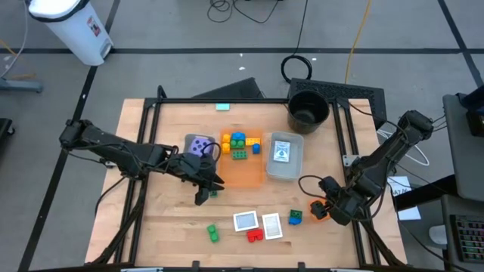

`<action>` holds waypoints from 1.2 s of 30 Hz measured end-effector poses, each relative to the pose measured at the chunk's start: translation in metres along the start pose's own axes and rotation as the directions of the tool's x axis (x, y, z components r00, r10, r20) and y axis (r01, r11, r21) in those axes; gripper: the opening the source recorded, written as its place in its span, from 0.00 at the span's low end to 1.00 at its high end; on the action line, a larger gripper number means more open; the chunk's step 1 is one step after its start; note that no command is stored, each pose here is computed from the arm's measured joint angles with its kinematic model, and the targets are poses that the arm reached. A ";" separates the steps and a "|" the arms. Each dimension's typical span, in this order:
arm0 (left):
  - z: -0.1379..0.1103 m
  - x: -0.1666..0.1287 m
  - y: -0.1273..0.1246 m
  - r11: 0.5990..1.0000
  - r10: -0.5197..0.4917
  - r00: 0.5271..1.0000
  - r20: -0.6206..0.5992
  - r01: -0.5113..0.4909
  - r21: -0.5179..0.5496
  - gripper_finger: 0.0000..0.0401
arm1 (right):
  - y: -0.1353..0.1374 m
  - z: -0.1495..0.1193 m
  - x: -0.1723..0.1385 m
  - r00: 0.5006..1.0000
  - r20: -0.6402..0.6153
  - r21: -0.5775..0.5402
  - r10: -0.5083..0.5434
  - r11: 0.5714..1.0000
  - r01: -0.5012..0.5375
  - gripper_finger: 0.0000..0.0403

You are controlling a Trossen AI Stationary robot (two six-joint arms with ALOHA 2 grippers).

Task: Pick & Place Toys
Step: Put the orange dice into the left gray bin

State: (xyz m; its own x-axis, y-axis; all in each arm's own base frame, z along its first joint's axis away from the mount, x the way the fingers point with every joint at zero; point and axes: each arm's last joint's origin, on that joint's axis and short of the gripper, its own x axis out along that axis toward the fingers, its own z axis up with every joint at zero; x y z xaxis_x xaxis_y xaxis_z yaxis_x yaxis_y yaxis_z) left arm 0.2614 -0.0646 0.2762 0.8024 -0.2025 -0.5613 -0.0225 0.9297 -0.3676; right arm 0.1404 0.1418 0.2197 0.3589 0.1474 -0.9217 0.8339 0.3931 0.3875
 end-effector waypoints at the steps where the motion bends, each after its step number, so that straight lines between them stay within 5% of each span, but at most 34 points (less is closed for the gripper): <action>1: 0.000 0.000 0.000 1.000 0.000 1.000 0.000 0.000 0.000 0.28 | -0.001 0.000 0.002 1.000 -0.001 0.000 0.004 1.000 -0.004 0.99; 21: 0.000 0.000 0.000 1.000 0.007 1.000 0.002 -0.007 0.012 0.28 | -0.003 0.004 -0.007 0.996 0.022 -0.019 0.083 0.996 -0.082 0.99; 26: 0.000 0.000 0.000 1.000 0.007 1.000 0.002 -0.007 0.012 0.28 | 0.001 0.003 -0.007 0.992 0.023 -0.130 0.126 0.984 -0.122 0.99; 29: 0.000 0.000 0.000 1.000 0.007 1.000 0.002 -0.007 0.012 0.28 | 0.004 0.003 -0.007 0.986 0.055 -0.068 0.156 0.986 -0.152 0.99; 36: 0.000 0.000 0.000 1.000 0.008 1.000 0.002 -0.008 0.011 0.28 | -0.002 0.013 -0.007 0.982 0.163 -0.091 0.096 0.992 -0.082 0.99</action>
State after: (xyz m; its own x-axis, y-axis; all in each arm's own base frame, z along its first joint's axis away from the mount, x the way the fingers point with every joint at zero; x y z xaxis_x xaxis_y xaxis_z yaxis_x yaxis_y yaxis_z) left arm 0.2614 -0.0643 0.2761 0.8037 -0.1947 -0.5623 -0.0223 0.9344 -0.3554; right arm 0.1415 0.1277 0.2259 0.5005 0.0344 -0.8650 0.7601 0.4608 0.4581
